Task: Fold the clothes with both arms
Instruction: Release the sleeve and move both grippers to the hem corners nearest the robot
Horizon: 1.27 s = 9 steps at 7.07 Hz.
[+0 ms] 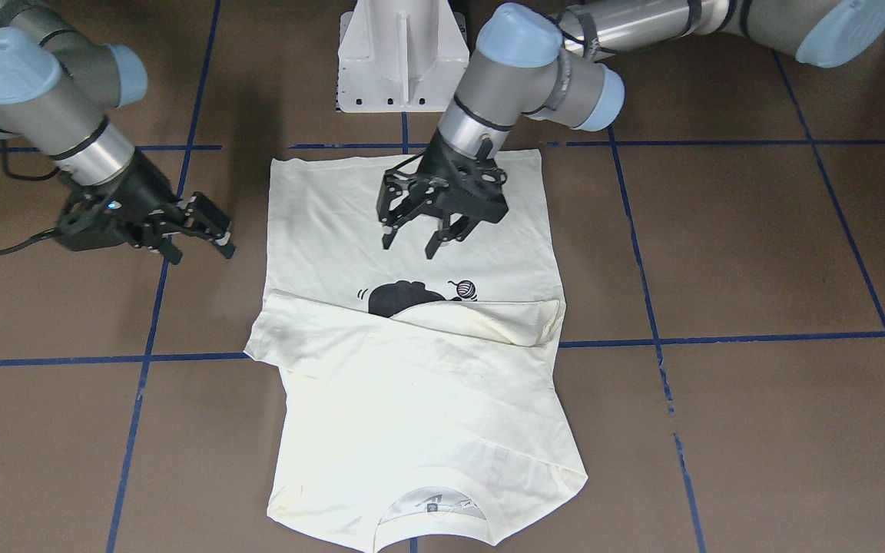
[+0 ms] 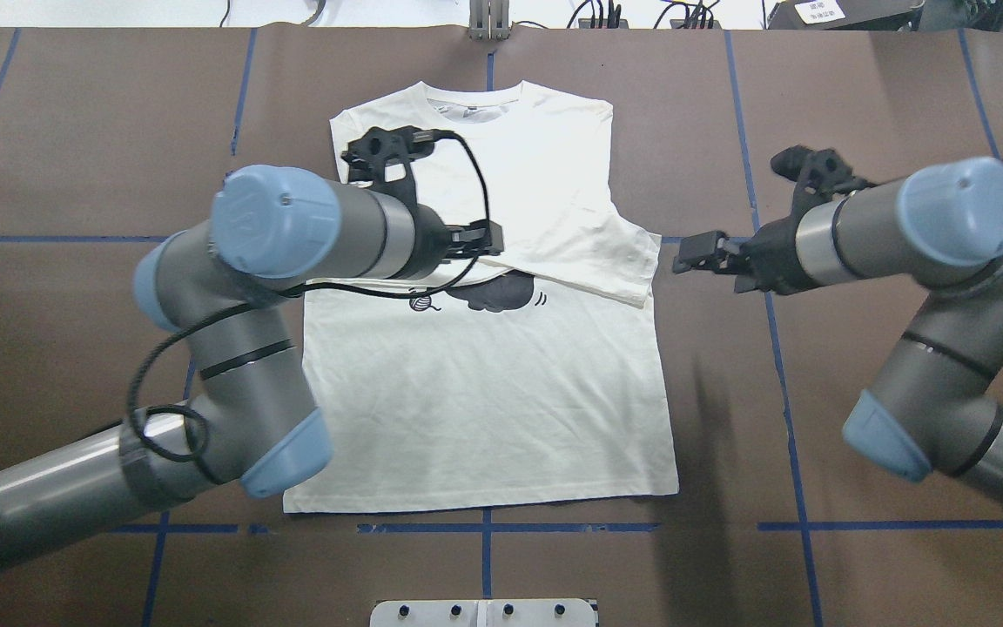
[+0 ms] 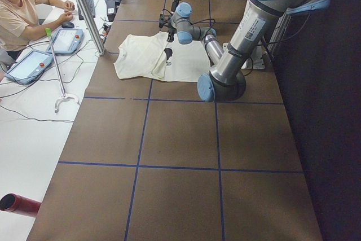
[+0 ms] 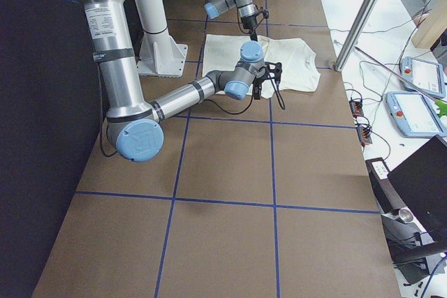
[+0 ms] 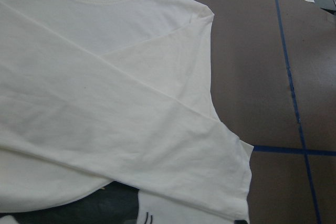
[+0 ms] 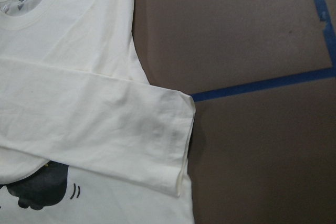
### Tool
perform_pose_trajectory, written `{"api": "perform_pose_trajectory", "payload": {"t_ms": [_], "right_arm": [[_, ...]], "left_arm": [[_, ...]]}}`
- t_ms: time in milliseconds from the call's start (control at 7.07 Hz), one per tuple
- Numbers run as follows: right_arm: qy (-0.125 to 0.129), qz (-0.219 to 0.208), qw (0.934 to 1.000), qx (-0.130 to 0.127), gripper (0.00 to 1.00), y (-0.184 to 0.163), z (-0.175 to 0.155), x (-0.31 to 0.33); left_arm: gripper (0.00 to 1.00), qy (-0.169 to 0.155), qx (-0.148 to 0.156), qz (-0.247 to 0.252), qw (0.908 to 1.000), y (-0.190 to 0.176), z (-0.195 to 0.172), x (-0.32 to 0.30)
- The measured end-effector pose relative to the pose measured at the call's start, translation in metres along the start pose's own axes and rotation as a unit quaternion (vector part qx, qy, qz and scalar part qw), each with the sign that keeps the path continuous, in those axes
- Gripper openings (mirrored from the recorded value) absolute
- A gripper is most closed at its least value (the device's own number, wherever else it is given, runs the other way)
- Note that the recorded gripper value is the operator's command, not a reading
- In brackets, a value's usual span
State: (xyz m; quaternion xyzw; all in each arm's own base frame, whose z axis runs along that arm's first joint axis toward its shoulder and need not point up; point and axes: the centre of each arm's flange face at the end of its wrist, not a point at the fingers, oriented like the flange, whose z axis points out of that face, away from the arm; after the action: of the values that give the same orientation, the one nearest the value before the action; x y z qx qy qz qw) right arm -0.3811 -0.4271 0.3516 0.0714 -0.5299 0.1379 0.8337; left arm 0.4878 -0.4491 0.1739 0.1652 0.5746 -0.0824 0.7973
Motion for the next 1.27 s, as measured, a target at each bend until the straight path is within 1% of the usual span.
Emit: {"api": "perform_pose_trajectory", "payload": {"t_ms": [141, 283, 424, 566, 707, 849, 990, 1132, 1273], "right_arm": [[-0.002, 0.034, 0.9994, 0.005, 0.91, 0.050, 0.014, -0.022], [0.011, 0.066, 0.9977, 0.008, 0.90, 0.096, 0.018, -0.039], [0.041, 0.089, 0.9950, 0.020, 0.88, 0.139, 0.018, -0.051], [0.079, 0.103, 0.9908, 0.041, 0.84, 0.179, 0.021, -0.054], [0.110, 0.113, 0.9856, 0.060, 0.84, 0.211, 0.027, -0.050], [0.130, 0.117, 0.9818, 0.073, 0.84, 0.230, 0.033, -0.041], [0.147, 0.113, 0.9791, 0.084, 0.78, 0.240, 0.041, -0.028], [0.158, 0.110, 0.9772, 0.091, 0.68, 0.244, 0.047, -0.019], [0.165, 0.108, 0.9758, 0.095, 0.43, 0.246, 0.052, -0.011]], "left_arm": [[0.67, -0.006, -0.012, 0.000, 0.9999, 0.001, -0.023, -0.033], [0.69, -0.013, -0.027, -0.005, 0.9995, -0.001, -0.035, -0.058], [0.69, -0.017, -0.034, -0.012, 0.9992, -0.002, -0.040, -0.070], [0.69, -0.018, -0.036, -0.016, 0.9990, -0.003, -0.041, -0.075], [0.69, -0.020, -0.037, -0.019, 0.9990, -0.003, -0.041, -0.077], [0.70, -0.021, -0.037, -0.023, 0.9988, -0.003, -0.039, -0.078], [0.71, -0.022, -0.037, -0.029, 0.9986, -0.002, -0.038, -0.079], [0.71, -0.022, -0.038, -0.033, 0.9985, -0.001, -0.037, -0.079], [0.71, -0.022, -0.039, -0.038, 0.9983, 0.000, -0.036, -0.078]]}}
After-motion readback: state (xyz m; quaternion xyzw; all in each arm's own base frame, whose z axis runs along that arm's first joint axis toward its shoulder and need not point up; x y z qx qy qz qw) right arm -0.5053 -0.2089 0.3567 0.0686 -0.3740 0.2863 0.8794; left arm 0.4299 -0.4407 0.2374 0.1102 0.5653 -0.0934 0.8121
